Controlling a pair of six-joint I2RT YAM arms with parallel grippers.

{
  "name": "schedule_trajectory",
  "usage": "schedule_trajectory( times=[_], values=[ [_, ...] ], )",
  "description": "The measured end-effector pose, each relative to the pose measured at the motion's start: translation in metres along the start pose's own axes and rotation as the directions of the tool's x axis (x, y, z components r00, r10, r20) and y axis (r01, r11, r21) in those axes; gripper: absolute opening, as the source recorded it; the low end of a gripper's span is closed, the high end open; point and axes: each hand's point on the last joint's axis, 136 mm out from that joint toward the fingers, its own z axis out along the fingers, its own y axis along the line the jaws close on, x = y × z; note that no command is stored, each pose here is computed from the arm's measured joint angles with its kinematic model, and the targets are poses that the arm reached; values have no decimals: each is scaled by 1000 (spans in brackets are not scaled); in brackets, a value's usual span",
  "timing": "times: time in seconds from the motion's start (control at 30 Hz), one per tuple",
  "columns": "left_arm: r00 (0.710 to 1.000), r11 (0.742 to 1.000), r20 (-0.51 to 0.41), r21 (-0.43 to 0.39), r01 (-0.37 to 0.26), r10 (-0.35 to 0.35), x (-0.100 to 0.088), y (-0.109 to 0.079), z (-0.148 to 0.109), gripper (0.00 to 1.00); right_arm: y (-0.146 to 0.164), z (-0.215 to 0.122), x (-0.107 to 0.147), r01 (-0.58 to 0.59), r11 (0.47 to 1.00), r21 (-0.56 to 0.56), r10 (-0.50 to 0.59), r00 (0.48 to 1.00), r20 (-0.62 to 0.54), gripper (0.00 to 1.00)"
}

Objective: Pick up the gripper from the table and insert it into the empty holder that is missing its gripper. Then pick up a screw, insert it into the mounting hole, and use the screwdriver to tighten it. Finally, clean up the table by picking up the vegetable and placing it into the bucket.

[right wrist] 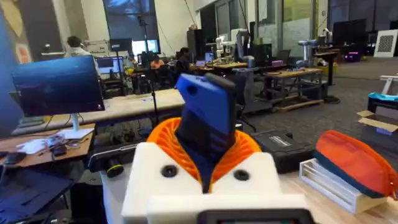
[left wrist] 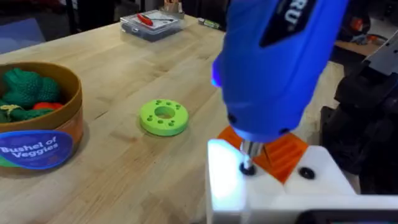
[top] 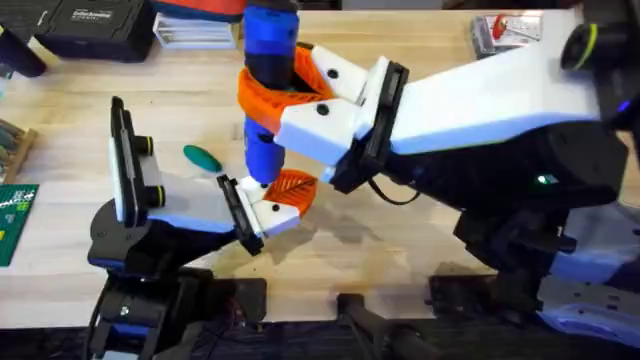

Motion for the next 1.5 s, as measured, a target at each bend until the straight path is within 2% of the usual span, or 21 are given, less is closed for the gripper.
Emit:
schedule_trajectory(
  times=[0.4,0.6,0.7,0.77,0.83,0.93,1.0,1.07,1.17,1.23,1.3,1.4,1.43,1.5],
  values=[
    [1000,1000,0,0,0,0,0,0,0,4,0,0,-3,3,1000,-2,-3,1000,13,24],
    [1000,1000,0,0,0,0,0,0,0,4,-3,-3,-43,30,1000,4,-31,990,138,24],
    [1000,1000,0,0,0,0,0,0,0,4,-16,-3,-58,56,998,43,-62,987,147,24],
    [1000,1000,0,0,0,0,0,0,0,4,-30,-4,-56,101,991,86,-110,987,116,24],
    [1000,1000,0,0,0,0,0,0,0,4,-51,-6,-44,182,973,145,-189,981,40,24],
    [1000,1000,0,0,0,0,0,0,0,4,-96,-19,-16,357,904,235,-329,932,-151,23],
    [1000,1000,0,0,0,0,0,0,0,4,-131,-36,2,483,828,286,-400,865,-303,23],
    [1000,1000,0,0,0,0,0,0,0,4,-167,-60,19,606,735,303,-437,766,-472,23],
    [1000,1000,0,0,0,0,0,0,0,4,-214,-104,49,760,606,234,-427,559,-711,23],
    [1000,1000,0,0,0,0,0,0,0,4,-239,-135,71,828,545,130,-393,390,-833,23],
    [1000,1000,0,0,0,0,0,0,0,4,-259,-162,90,862,506,20,-355,229,-907,23],
    [1000,1000,0,0,0,0,0,0,0,4,-284,-193,110,873,471,-124,-314,35,-949,23],
    [1000,1000,0,0,0,0,0,0,0,4,-302,-220,134,843,481,-239,-281,-110,-953,23],
    [1000,1000,0,0,0,0,0,0,0,4,-310,-238,152,810,511,-287,-258,-174,-950,23]
  ],
)
